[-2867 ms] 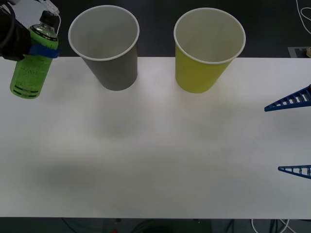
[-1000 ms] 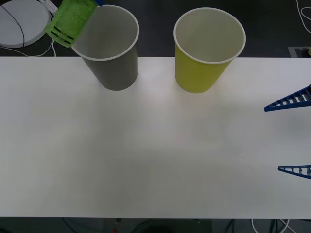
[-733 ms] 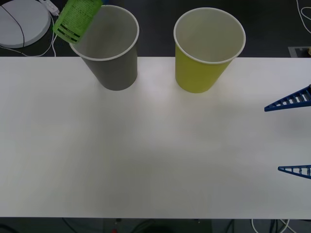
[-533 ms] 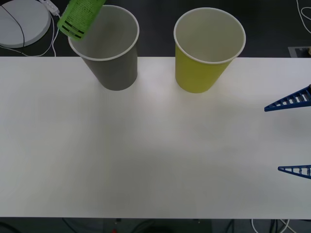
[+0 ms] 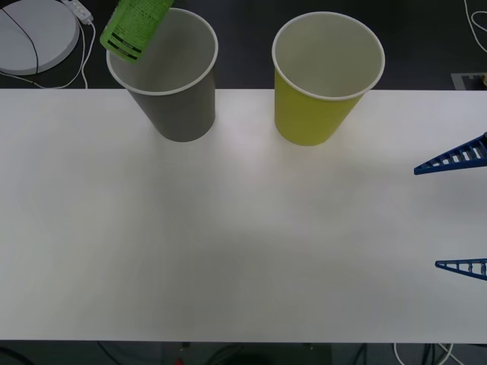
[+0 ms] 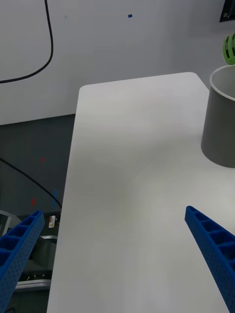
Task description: Put the can into the green bin and the plastic bottle into the gray bin
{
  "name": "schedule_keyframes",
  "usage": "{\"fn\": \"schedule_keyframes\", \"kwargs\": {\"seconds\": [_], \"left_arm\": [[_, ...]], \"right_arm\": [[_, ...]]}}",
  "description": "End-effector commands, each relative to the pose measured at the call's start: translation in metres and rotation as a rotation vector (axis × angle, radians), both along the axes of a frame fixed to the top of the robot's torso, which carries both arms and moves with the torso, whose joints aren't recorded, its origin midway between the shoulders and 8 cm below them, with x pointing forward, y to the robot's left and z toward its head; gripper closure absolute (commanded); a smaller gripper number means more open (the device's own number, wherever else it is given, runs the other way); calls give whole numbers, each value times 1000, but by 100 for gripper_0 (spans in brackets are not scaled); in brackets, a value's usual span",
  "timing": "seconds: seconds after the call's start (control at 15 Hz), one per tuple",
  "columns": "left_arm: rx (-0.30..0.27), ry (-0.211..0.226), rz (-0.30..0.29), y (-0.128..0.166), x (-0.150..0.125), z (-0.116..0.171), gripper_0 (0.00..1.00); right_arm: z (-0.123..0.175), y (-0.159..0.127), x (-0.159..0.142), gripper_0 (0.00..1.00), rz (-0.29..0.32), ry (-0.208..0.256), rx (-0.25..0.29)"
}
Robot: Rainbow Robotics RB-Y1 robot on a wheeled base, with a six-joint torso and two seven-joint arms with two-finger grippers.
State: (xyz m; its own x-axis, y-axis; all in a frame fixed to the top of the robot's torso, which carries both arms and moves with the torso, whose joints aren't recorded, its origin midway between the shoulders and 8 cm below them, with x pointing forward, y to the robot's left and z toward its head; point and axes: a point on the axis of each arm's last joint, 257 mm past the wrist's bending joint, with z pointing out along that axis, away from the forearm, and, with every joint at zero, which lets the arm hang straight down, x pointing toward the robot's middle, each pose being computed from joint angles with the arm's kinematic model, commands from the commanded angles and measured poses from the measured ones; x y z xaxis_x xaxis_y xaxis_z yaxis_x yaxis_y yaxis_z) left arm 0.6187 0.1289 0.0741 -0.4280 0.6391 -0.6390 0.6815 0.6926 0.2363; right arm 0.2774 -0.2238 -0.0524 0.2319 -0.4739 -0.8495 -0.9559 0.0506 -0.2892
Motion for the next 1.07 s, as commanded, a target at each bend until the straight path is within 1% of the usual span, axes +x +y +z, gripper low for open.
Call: {"fn": "schedule_keyframes", "kwargs": {"seconds": [0.07, 0.27, 0.33, 0.4, 0.47, 1.07], "left_arm": [[-4, 2, -5, -2, -1, 0, 100], [-4, 4, -7, -2, -1, 0, 99], [-6, 1, -8, -2, -1, 0, 91], [-6, 2, -11, -4, -1, 0, 41], [-1, 0, -16, -4, -1, 0, 0], [2, 1, -19, -2, -1, -2, 0]], "right_arm": [[0, 0, 0, 0, 0, 0, 0], [0, 0, 0, 0, 0, 0, 0], [0, 0, 0, 0, 0, 0, 0], [0, 0, 0, 0, 0, 0, 0], [0, 0, 0, 0, 0, 0, 0], [0, 0, 0, 0, 0, 0, 0]]}}
